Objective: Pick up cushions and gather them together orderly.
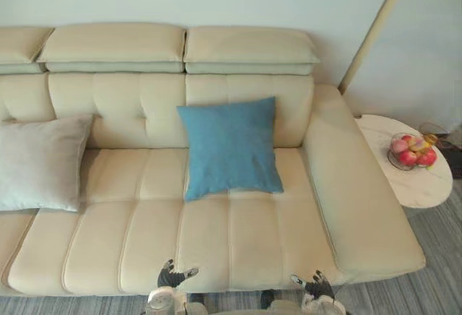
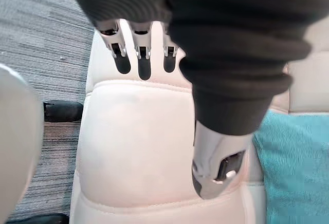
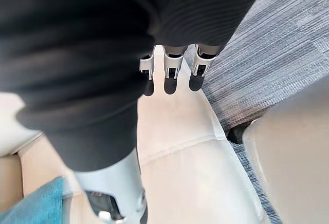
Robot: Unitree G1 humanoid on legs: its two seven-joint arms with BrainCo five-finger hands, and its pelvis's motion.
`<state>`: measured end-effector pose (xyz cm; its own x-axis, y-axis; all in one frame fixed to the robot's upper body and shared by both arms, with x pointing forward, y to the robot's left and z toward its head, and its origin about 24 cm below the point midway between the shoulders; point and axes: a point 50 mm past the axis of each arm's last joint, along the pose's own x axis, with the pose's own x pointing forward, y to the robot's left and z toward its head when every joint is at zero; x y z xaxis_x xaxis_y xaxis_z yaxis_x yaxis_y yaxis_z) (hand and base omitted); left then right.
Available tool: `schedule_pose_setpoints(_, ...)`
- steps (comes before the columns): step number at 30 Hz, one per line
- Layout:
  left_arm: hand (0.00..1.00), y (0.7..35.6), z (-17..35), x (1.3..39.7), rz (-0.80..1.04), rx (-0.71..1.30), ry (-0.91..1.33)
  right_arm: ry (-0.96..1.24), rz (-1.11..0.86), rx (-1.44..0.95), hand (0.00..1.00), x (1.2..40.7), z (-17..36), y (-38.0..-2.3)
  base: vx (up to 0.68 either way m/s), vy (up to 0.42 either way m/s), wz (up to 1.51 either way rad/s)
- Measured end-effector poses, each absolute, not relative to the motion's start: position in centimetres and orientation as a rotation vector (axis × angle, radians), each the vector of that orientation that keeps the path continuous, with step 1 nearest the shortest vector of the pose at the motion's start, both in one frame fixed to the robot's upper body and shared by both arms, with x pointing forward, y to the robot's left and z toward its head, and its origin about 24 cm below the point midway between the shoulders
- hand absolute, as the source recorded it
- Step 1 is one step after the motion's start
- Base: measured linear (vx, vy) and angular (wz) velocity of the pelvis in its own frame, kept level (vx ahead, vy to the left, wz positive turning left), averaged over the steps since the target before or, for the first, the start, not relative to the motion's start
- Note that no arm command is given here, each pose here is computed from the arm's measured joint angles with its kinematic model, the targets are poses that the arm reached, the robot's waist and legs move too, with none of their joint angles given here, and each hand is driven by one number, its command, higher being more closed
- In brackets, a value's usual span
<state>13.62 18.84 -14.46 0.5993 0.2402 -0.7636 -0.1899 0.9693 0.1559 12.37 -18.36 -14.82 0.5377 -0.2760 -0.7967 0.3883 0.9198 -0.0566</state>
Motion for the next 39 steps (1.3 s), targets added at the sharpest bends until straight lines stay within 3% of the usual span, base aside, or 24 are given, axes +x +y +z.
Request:
schedule_pose_setpoints(5,0.0,19.1,-13.6,15.2,0.252,0.066,0.83,0.917,-0.348,0.113,0.0,12.8,-14.7,-17.5,-0.08,-0.114,0.46)
schedule_pose_setpoints(15,0.0,15.8,-12.7,17.5,0.189,-0.004,0.767,0.725,-0.361,0.079,0.0,19.0,-11.8,-18.3,-0.23,-0.129,0.11)
schedule_pose_setpoints(25,0.0,15.3,-13.7,15.8,0.175,-0.008,0.827,0.868,-0.451,0.07,0.0,14.1,-13.9,-19.7,-0.29,0.011,0.16)
schedule_pose_setpoints(31,0.0,18.2,-14.7,13.5,0.216,0.069,0.916,1.01,-0.47,0.135,0.0,11.0,-15.7,-18.9,-0.12,0.228,-0.1)
schedule_pose_setpoints(39,0.0,19.2,-15.5,11.3,0.216,0.115,1.0,1.062,-0.513,0.131,0.0,9.5,-16.1,-20.1,-0.05,0.042,0.02)
